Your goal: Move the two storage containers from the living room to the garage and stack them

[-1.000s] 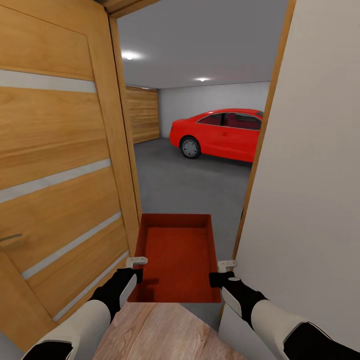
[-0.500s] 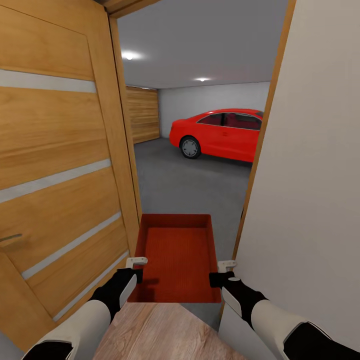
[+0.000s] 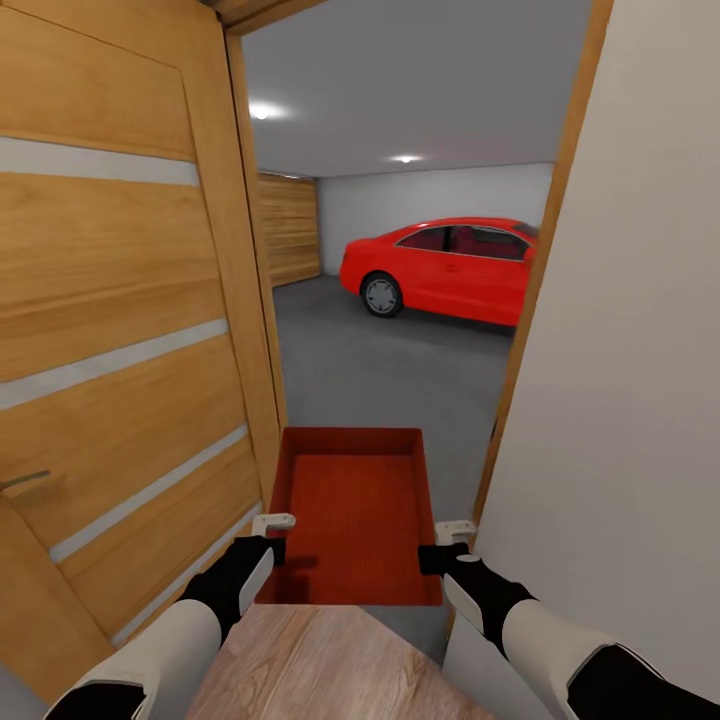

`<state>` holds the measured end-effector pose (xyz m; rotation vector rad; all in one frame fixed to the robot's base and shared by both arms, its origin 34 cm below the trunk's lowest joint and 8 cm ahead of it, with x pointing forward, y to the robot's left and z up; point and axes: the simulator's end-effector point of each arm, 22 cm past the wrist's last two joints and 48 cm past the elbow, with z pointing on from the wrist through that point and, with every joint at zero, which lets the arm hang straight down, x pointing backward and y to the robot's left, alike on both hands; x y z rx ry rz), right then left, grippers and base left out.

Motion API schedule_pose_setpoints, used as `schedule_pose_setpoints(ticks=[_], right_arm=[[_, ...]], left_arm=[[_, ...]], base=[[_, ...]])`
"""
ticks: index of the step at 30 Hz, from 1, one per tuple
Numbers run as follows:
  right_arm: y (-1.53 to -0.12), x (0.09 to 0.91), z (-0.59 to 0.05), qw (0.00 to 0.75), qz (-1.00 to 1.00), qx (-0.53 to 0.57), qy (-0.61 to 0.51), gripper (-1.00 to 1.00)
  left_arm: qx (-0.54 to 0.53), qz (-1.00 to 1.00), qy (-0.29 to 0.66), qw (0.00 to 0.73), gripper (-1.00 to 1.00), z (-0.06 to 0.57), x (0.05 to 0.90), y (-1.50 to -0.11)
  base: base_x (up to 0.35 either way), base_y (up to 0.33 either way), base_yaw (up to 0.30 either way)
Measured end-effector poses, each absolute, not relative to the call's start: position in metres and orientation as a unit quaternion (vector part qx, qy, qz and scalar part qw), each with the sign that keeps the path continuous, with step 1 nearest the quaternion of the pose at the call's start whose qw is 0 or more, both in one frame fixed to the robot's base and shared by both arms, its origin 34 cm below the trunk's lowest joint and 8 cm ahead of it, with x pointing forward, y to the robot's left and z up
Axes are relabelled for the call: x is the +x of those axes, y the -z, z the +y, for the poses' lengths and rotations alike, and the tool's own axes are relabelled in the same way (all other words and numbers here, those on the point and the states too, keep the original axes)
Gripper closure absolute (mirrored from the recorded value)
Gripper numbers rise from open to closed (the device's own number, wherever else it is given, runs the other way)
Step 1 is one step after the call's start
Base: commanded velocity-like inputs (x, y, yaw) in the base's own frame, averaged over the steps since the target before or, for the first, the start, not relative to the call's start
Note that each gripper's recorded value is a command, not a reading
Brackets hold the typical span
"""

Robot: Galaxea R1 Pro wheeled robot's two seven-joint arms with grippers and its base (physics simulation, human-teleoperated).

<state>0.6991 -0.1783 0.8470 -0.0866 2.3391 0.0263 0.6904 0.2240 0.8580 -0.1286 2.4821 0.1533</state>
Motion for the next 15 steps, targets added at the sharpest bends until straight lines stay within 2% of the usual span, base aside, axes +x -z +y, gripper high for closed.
schedule_pose_setpoints(ticks=[4, 15], right_arm=[[-0.8443, 0.6967, -0.1779, 0.386, 0.922, -0.034, -0.010, 1.00], [-0.8481, 0.7001, -0.1785, 0.391, 0.920, -0.034, -0.010, 1.00]], left_arm=[[-0.049, 0.946, -0.058, 0.316, 1.00, 0.2245, 0.6880, -0.8550], [-0.049, 0.944, -0.058, 0.322, 1.00, 0.2237, 0.6914, -0.8593]], base=[[0.093, 0.209, -0.156], [0.095, 0.161, -0.236]])
